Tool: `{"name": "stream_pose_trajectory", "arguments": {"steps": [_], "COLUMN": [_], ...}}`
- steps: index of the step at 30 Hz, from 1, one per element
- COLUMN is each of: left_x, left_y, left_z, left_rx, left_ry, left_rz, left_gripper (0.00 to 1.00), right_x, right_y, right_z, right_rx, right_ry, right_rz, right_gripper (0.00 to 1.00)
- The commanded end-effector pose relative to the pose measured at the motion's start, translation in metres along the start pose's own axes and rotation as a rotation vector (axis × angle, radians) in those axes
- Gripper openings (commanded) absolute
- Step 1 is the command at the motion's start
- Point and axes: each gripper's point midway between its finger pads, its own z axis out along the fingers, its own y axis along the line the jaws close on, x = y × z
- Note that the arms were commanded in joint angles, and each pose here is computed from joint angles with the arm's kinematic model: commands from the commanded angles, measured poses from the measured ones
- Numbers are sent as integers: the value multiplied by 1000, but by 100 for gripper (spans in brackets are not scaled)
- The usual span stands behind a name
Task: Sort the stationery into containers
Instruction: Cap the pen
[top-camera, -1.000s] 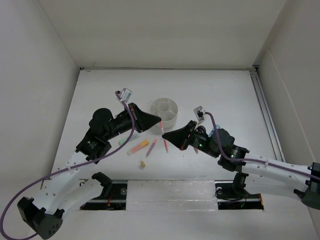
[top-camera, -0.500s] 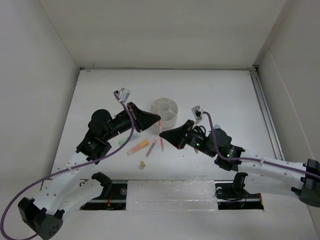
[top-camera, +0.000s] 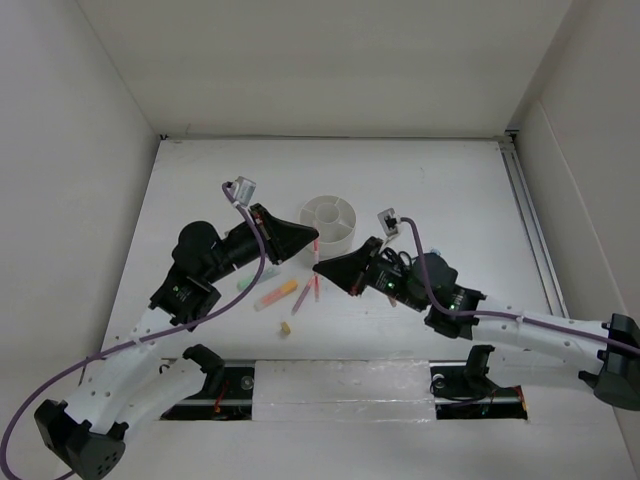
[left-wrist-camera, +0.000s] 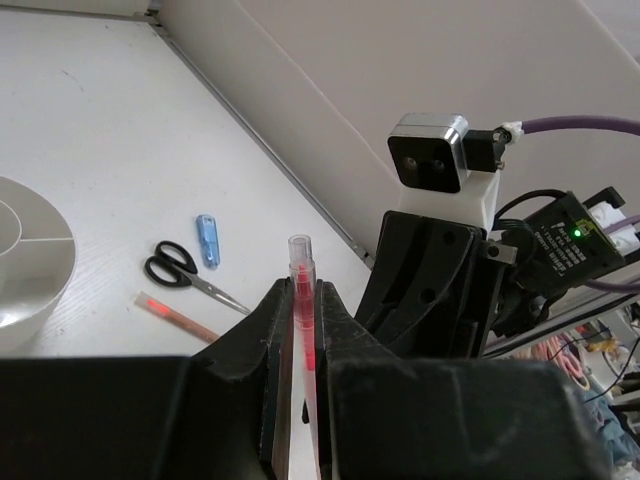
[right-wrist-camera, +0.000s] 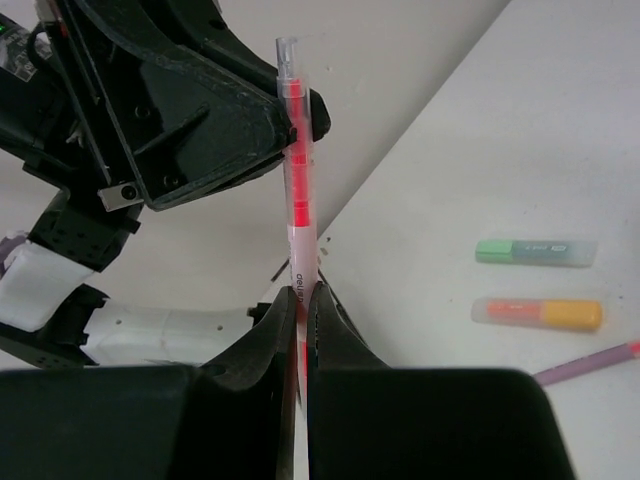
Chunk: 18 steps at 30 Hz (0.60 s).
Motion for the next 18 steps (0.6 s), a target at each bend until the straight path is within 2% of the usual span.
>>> {"name": "stream_pose_trajectory", "arguments": {"steps": [1,3,7,18], "left_x": [34,31,33,37], "left_y": [3,1,1,-6], "left_z": [-7,-7,-8,-8], "left_rx": [23,29,33,41], "left_ry": [128,121,134,153], "left_rz": [-3,12,16,33], "left_gripper": [0,0,0,0], "right_x": [-61,-49,-48,-65], "right_y": [51,40,39,31], "right_z": [8,13,10,-5], "right_rx": [-95,-42,-32,32], "right_ry": [-149,-98,-87,-159], "right_rz": [39,32,52,66], "right_gripper": [0,0,0,0]}}
